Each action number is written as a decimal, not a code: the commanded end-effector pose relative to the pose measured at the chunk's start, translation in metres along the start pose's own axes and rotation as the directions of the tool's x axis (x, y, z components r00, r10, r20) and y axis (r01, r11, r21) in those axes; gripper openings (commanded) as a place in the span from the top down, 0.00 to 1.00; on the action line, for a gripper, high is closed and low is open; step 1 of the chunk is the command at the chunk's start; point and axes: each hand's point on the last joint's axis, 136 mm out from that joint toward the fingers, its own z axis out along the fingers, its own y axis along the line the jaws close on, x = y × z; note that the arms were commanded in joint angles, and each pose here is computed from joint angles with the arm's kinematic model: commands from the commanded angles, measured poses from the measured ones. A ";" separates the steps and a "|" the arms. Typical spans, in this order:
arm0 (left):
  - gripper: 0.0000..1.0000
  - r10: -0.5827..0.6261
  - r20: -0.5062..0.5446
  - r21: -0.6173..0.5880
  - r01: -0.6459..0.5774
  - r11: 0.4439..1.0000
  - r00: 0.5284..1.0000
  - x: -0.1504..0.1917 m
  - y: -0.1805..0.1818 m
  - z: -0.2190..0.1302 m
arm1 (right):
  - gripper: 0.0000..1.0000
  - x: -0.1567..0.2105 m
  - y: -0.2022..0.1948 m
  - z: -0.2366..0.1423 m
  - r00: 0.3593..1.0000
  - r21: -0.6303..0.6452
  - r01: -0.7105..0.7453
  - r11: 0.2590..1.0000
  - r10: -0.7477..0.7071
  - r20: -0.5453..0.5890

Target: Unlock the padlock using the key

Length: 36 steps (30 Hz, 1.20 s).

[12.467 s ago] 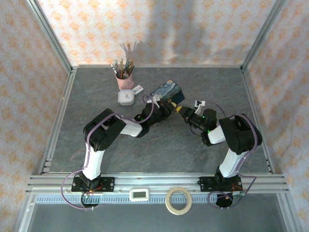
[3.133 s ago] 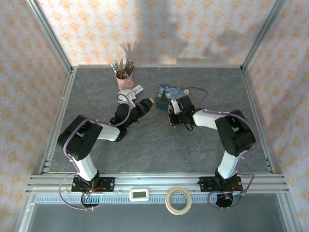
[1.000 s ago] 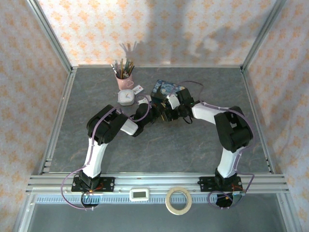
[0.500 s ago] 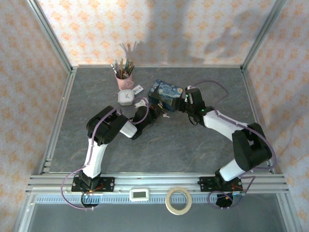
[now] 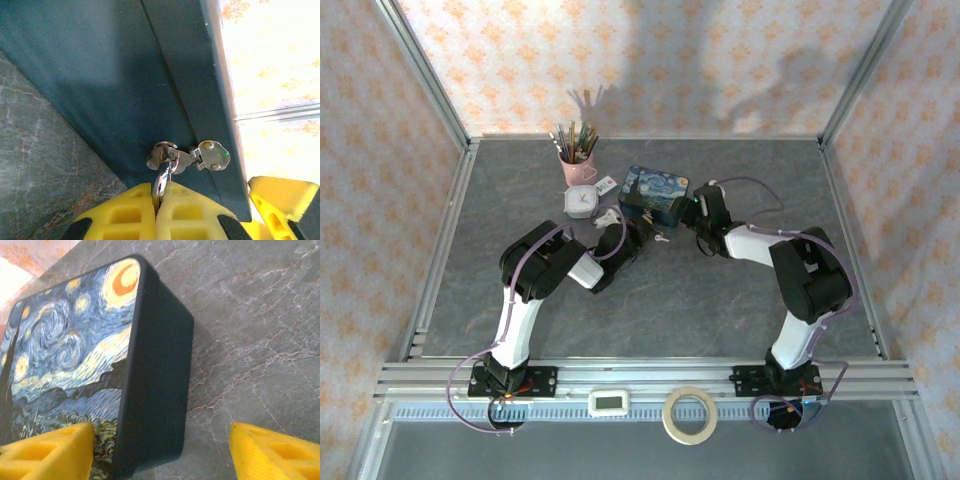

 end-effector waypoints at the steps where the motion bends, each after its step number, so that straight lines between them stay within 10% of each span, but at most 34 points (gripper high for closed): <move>1: 1.00 -0.024 0.051 0.029 0.022 0.999 0.998 -0.010 -0.008 -0.006 | 0.33 0.002 -0.028 0.000 0.997 0.078 -0.064 0.995 0.060 0.044; 21: 1.00 -0.037 0.072 0.046 0.034 0.998 0.997 -0.013 -0.007 -0.010 | 0.15 -0.025 0.031 0.011 1.000 -0.126 0.000 0.992 0.002 0.021; 36: 1.00 -0.067 0.132 0.075 0.057 0.996 0.989 -0.025 -0.011 -0.021 | 0.24 0.008 -0.040 0.017 0.997 0.145 -0.075 0.987 0.077 -0.005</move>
